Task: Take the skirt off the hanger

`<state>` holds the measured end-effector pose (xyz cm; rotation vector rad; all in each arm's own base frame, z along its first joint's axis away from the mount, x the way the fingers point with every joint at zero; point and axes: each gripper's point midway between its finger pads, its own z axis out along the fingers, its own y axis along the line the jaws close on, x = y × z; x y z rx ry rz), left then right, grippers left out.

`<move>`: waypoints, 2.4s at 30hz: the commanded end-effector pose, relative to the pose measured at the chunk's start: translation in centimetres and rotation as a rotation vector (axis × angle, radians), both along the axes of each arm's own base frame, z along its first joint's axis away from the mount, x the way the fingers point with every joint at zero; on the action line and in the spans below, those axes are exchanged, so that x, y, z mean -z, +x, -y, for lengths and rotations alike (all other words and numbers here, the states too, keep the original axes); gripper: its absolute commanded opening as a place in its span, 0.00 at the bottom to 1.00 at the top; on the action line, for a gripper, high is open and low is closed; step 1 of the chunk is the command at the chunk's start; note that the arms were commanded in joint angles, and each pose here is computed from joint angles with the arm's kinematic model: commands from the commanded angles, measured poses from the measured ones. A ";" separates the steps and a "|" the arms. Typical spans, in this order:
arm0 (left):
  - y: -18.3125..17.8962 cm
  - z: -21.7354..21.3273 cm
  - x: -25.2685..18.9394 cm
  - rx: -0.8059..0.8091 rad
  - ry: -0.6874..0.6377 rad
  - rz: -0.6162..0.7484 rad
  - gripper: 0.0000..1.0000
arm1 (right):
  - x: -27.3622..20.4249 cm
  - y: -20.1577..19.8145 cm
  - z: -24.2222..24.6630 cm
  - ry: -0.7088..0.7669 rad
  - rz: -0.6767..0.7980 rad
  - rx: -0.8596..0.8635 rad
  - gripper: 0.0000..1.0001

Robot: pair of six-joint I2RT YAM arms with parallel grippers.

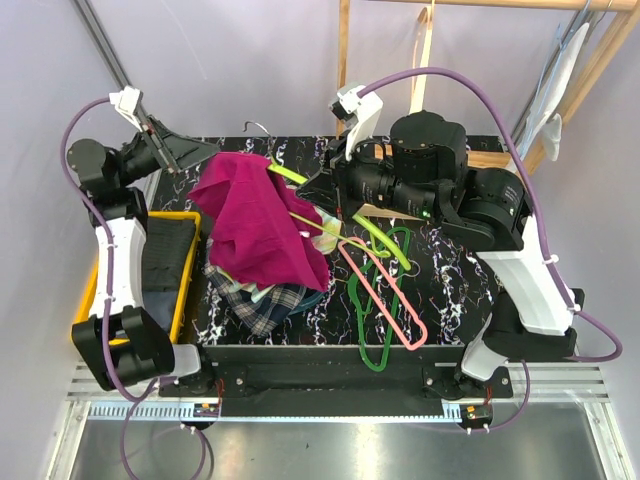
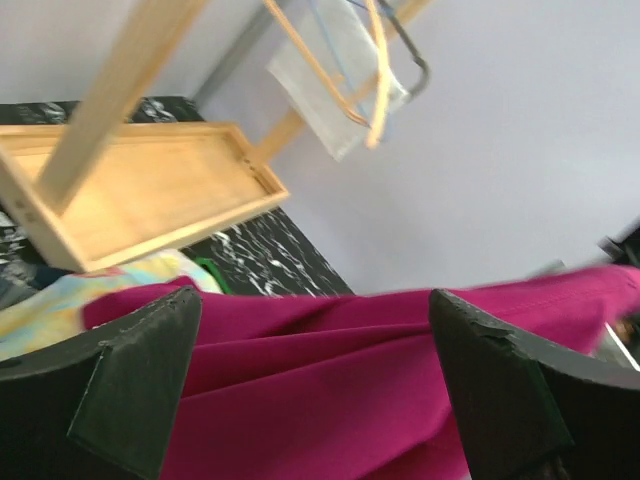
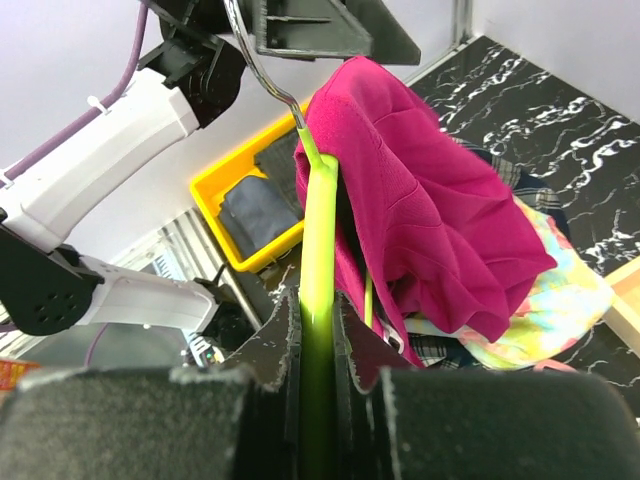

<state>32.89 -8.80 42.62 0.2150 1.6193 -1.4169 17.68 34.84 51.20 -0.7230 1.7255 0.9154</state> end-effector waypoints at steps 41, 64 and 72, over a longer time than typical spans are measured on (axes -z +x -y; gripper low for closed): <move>-5.1 -3.4 -0.8 0.044 0.265 0.281 0.00 | -1.9 -3.0 12.6 0.154 -0.006 0.211 0.00; -4.7 4.7 4.7 0.403 0.238 0.227 0.00 | 23.3 1.1 22.0 0.242 -0.385 1.011 0.00; -1.6 0.8 5.2 0.321 0.371 0.325 0.36 | 24.8 1.2 22.9 0.393 -0.446 1.084 0.01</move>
